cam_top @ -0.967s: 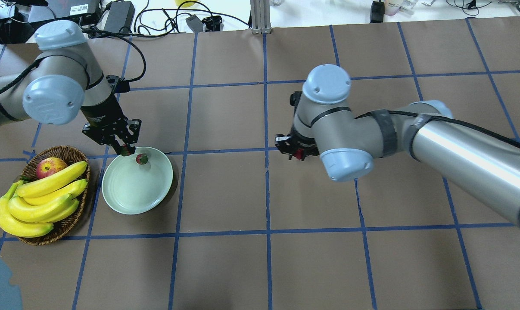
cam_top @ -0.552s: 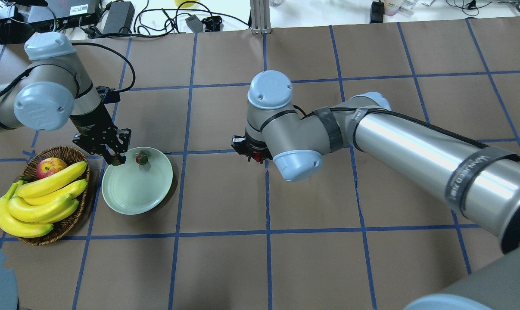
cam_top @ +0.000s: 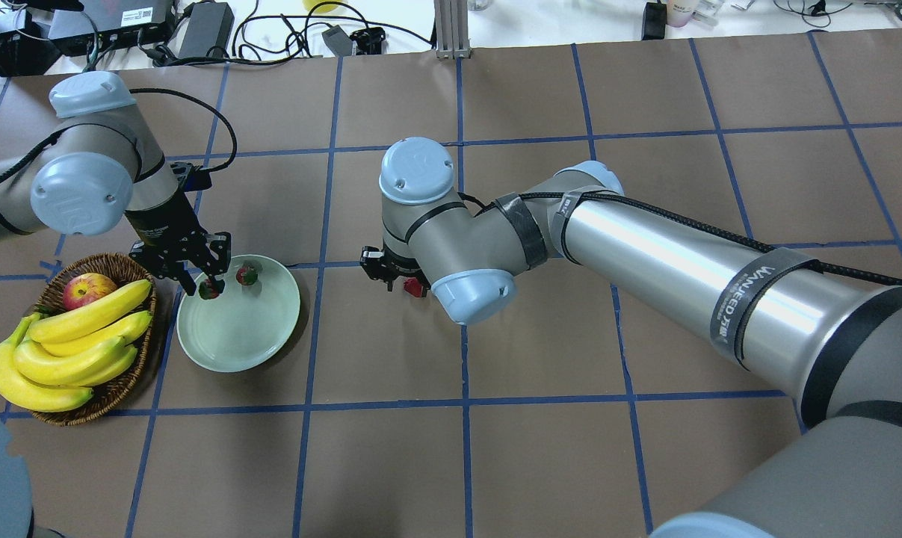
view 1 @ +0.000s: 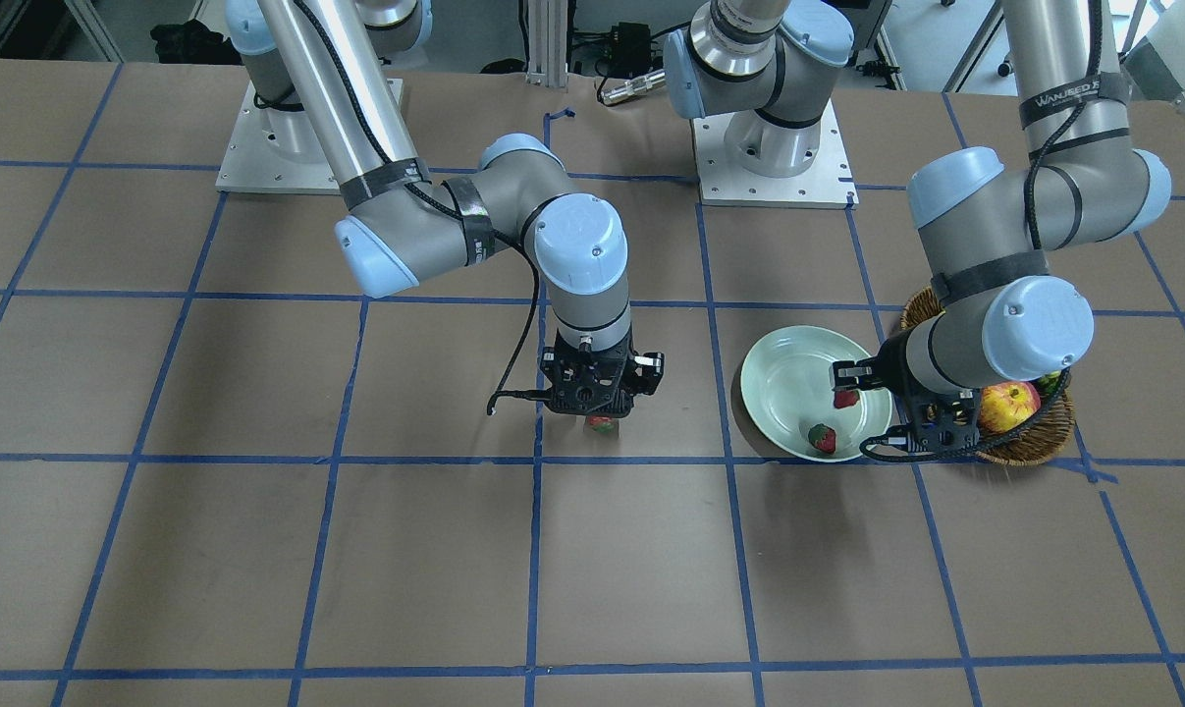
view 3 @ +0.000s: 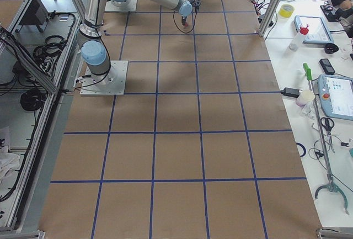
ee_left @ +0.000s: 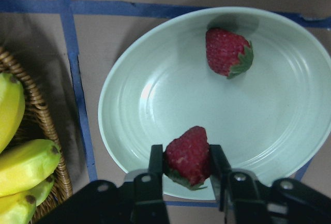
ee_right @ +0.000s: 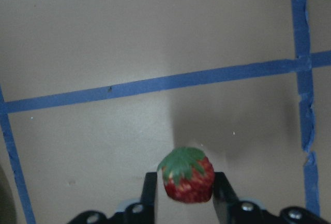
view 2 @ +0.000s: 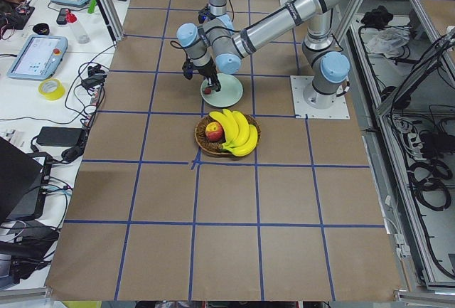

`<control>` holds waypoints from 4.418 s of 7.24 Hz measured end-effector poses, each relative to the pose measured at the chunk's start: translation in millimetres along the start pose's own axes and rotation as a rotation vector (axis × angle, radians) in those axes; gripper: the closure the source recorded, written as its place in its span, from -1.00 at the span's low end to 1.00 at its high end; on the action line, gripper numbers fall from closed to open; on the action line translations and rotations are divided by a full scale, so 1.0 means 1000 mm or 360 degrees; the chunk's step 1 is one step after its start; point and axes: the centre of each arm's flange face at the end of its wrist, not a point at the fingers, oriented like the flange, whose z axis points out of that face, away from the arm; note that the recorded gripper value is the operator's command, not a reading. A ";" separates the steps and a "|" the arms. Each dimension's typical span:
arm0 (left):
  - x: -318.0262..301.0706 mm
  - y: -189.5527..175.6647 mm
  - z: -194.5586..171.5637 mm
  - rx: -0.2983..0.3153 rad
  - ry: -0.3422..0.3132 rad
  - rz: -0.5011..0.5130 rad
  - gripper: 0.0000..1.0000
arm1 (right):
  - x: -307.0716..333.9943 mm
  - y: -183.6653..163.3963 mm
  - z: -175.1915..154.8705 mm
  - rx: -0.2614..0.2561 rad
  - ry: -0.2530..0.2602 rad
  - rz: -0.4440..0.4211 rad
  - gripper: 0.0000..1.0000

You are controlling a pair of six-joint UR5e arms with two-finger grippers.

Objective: Collect all strawberries into plate
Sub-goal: 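Carry the left strawberry over the plate while the right carries its strawberry closer, then drop the left strawberry onto the plate while the right releases its strawberry, then move the left gripper to the last strawberry and grasp it, then lift the strawberry and carry it over the plate with the left gripper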

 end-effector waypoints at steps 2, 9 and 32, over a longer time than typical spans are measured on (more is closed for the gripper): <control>0.000 -0.001 -0.003 0.0015 -0.0002 -0.0010 -1.00 | 0.007 -0.006 -0.034 0.0021 0.0016 -0.0070 -1.00; 0.175 0.009 -0.037 0.0344 0.0206 0.0035 -1.00 | 0.192 -0.087 -0.302 -0.0023 0.0236 -0.0119 -1.00; 0.194 -0.022 -0.043 0.0360 0.0217 -0.0028 1.00 | 0.230 -0.060 -0.343 0.0179 0.0277 -0.0290 -1.00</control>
